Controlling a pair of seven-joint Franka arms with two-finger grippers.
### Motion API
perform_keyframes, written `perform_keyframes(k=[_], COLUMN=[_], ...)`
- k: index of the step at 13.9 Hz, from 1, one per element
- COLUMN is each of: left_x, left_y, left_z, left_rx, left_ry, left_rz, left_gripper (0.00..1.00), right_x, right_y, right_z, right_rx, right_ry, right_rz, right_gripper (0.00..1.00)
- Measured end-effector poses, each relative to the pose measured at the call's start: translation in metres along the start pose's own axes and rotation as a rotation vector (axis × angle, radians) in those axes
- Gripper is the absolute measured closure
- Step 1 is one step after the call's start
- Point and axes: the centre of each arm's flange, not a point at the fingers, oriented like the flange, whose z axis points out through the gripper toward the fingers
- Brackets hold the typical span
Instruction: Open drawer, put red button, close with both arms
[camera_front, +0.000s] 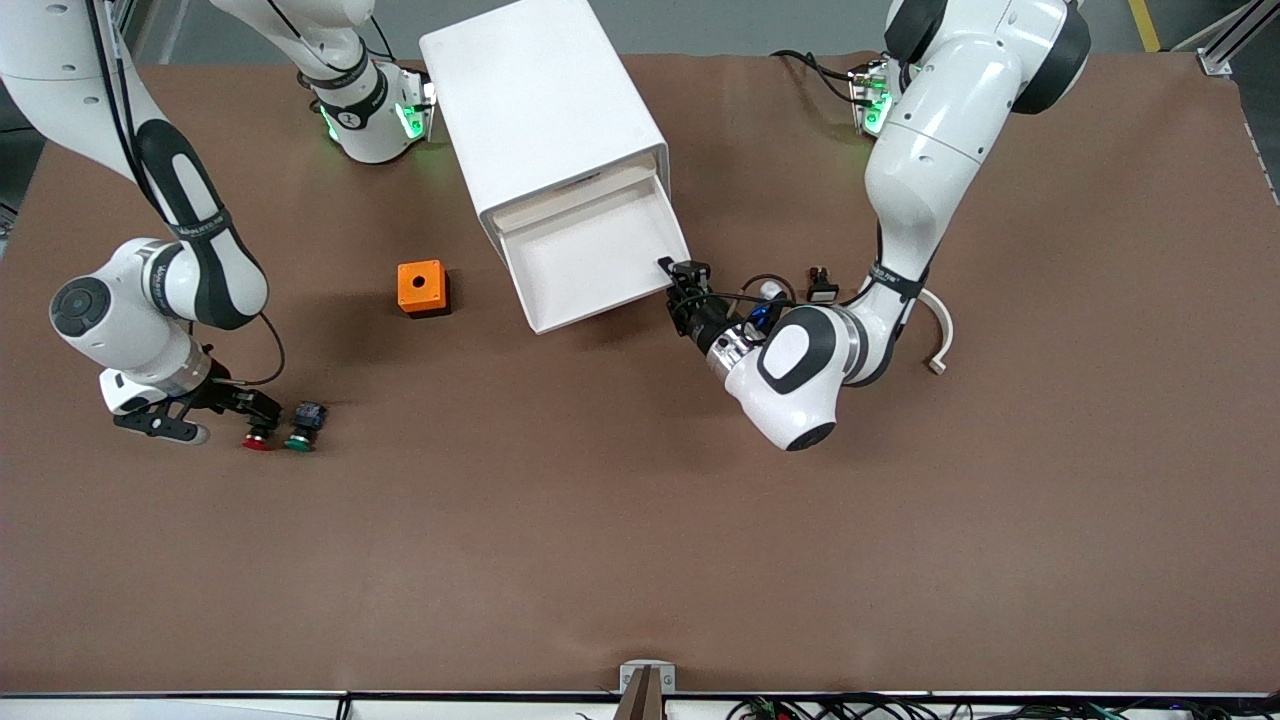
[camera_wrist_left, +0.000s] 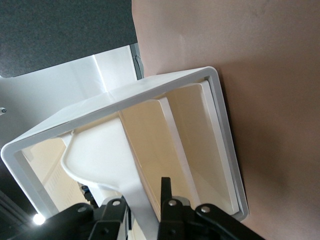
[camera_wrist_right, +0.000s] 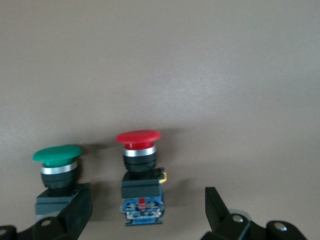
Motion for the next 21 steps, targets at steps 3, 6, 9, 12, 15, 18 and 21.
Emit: perform_keyframes(k=[3, 6, 9, 12, 15, 18, 21], left_x=[0.002, 0.001, -0.001, -0.007, -0.020, -0.033, -0.045], left_y=[0.001, 0.001, 0.000, -0.005, -0.017, -0.031, -0.044], left_z=[-0.007, -0.008, -0.013, -0.024, -0.044, -0.058, -0.071], left_rx=[-0.009, -0.011, -0.019, -0.016, -0.033, -0.070, -0.116], left_ry=[-0.016, -0.019, -0.029, -0.075, -0.125, -0.130, -0.123], left_rz=[-0.001, 0.000, 0.007, 0.028, 0.149, 0.339, 0.583], left_gripper=[0.74, 0.57, 0.24, 0.00, 0.00, 0.00, 0.00], right_x=[-0.004, -0.008, -0.011, -0.013, -0.013, -0.012, -0.009], right_y=[-0.004, -0.004, -0.004, -0.003, -0.003, -0.003, -0.003], right_z=[0.012, 0.022, 0.024, 0.025, 0.025, 0.024, 0.002], right_rx=[0.000, -0.001, -0.001, -0.002, -0.002, -0.002, 0.000], right_ry=[-0.001, -0.003, -0.001, -0.004, -0.003, -0.001, -0.030], right_rz=[0.001, 0.001, 0.001, 0.001, 0.001, 0.003, 0.006], right_gripper=[0.00, 0.00, 0.00, 0.00, 0.32, 0.59, 0.59])
